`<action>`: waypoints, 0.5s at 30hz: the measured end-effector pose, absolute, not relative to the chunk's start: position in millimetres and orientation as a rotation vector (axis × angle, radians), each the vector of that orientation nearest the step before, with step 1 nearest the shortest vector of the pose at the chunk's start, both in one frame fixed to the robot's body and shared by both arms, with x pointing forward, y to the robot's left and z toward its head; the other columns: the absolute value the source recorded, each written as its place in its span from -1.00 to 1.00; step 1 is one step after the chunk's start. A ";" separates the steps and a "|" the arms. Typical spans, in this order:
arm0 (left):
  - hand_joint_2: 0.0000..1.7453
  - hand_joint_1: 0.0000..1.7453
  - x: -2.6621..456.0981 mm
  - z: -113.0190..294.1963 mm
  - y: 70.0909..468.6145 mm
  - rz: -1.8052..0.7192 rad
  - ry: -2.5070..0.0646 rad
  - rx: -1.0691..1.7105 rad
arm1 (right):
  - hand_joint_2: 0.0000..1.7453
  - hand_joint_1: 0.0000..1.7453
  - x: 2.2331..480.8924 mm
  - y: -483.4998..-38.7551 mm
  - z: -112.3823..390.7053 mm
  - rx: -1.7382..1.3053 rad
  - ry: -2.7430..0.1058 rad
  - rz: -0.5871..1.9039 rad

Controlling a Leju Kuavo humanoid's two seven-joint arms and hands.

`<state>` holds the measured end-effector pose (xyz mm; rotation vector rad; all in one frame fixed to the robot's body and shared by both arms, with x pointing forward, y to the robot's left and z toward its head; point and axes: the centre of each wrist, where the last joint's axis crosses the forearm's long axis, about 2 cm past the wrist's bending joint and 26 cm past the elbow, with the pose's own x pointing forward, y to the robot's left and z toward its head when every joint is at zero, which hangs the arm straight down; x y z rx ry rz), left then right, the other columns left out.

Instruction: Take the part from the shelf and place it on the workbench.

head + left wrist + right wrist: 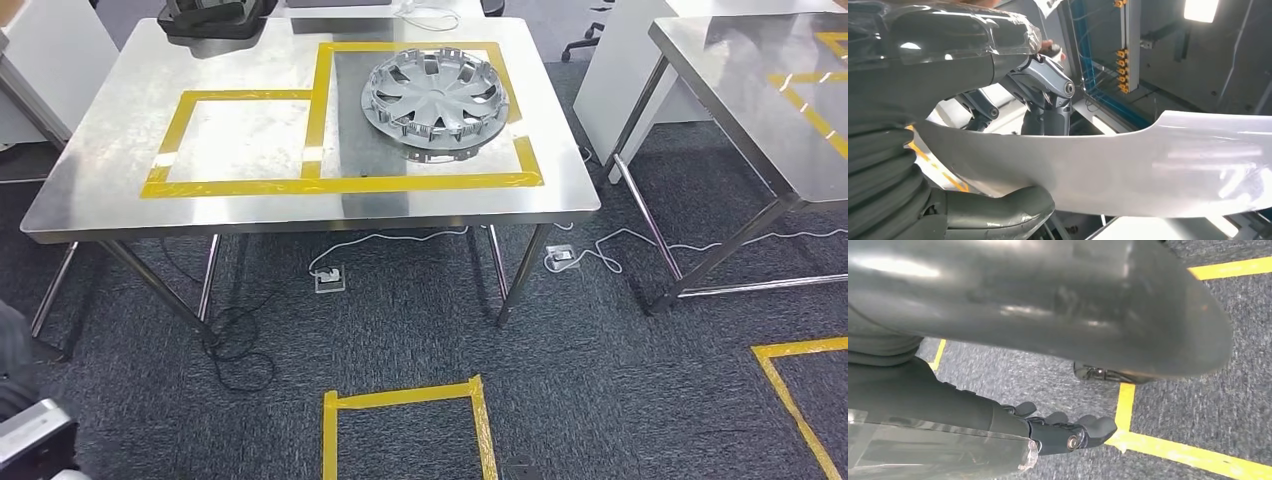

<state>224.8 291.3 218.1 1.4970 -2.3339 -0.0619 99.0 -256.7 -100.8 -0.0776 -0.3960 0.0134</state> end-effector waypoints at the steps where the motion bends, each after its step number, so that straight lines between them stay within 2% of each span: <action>1: 1.00 1.00 224.8 217.5 291.3 -0.064 -2.332 1.496 | -1.00 -1.00 98.2 -256.4 -101.0 -0.077 -0.395 0.013; 15: 1.00 1.00 225.1 219.3 294.0 -0.113 -2.301 1.536 | -1.00 -1.00 97.9 -255.1 -101.0 -0.072 -0.395 0.021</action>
